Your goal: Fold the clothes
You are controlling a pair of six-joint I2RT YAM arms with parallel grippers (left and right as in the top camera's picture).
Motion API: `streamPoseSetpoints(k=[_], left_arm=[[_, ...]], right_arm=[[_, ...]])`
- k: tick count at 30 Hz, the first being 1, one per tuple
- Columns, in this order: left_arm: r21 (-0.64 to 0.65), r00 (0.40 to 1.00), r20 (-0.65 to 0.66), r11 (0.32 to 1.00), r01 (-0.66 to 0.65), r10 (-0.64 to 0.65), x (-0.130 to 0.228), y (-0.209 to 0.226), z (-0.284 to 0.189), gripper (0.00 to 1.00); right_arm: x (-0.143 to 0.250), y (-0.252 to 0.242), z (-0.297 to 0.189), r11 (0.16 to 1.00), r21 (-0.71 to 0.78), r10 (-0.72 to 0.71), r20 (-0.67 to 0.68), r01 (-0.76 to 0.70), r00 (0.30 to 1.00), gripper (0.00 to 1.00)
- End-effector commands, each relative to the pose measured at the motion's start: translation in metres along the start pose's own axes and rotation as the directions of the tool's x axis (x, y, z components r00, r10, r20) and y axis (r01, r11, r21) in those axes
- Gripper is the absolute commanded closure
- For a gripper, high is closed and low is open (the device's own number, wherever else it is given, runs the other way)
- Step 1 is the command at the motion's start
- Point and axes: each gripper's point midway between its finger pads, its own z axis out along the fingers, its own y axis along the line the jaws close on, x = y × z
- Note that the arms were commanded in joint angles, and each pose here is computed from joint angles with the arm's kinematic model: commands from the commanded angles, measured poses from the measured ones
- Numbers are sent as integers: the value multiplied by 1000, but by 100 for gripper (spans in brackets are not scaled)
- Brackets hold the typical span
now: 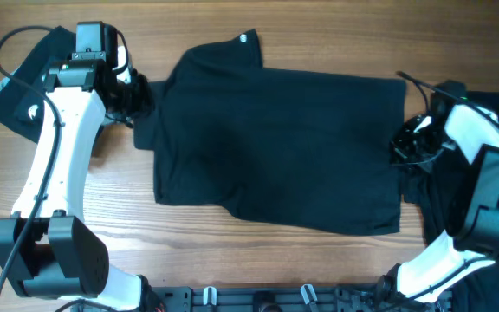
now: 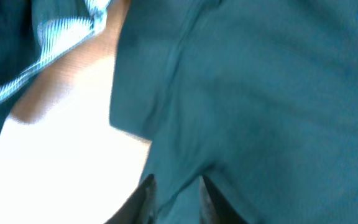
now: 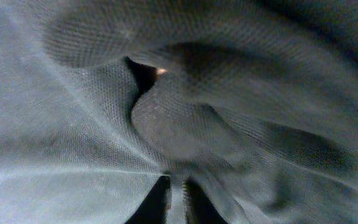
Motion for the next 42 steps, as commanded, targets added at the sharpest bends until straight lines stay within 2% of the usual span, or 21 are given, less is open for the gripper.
streamPoseSetpoints(k=[1,2,4,5,6,9,11,13,16,21,27,32,35,36,39,42], left_arm=[[-14,997,-65,999,46,-47,19,5,-7,78],[-22,994,-86,998,60,-62,24,7,-7,78],[-3,984,-170,998,60,-60,45,2,-4,78],[15,977,-209,998,54,-50,56,-4,-1,78],[33,967,-253,999,25,-16,71,-11,6,78],[34,937,-342,997,-62,70,112,-28,29,73],[9,929,-366,999,-52,51,135,-31,50,62],[8,938,-346,1000,-26,28,145,-28,77,59],[57,966,-251,997,-45,57,140,-29,107,56],[114,986,-92,985,-127,138,109,-41,119,52],[122,981,-75,978,-168,178,106,-43,135,51],[121,978,-115,979,-162,175,114,-41,148,55],[138,976,-133,978,-156,174,118,-43,148,76],[136,977,-137,980,-142,161,118,-43,148,85],[145,980,-130,981,-131,150,113,-47,135,91],[159,984,-92,978,-137,153,105,-52,120,93]], right_arm=[[5,46,-69,951,-211,-194,165,226,967,74],[10,52,-89,934,-238,-217,211,265,953,66],[22,55,-119,923,-247,-224,280,295,934,39],[29,54,-129,921,-249,-223,295,300,929,31],[35,53,-134,921,-249,-222,296,300,929,27],[50,46,-133,929,-244,-218,242,277,945,27],[53,45,-132,931,-243,-217,230,272,949,27],[53,45,-132,931,-243,-217,230,272,949,27],[52,46,-132,930,-243,-219,233,275,947,27],[52,45,-132,931,-239,-219,234,275,947,28],[50,46,-132,930,-239,-220,241,278,945,28],[49,46,-132,931,-237,-220,247,279,944,28],[48,46,-133,930,-237,-220,249,280,943,28],[48,46,-133,930,-237,-220,249,280,943,29],[48,46,-133,931,-236,-220,249,280,943,29],[47,42,-132,938,-212,-218,251,274,943,29]])
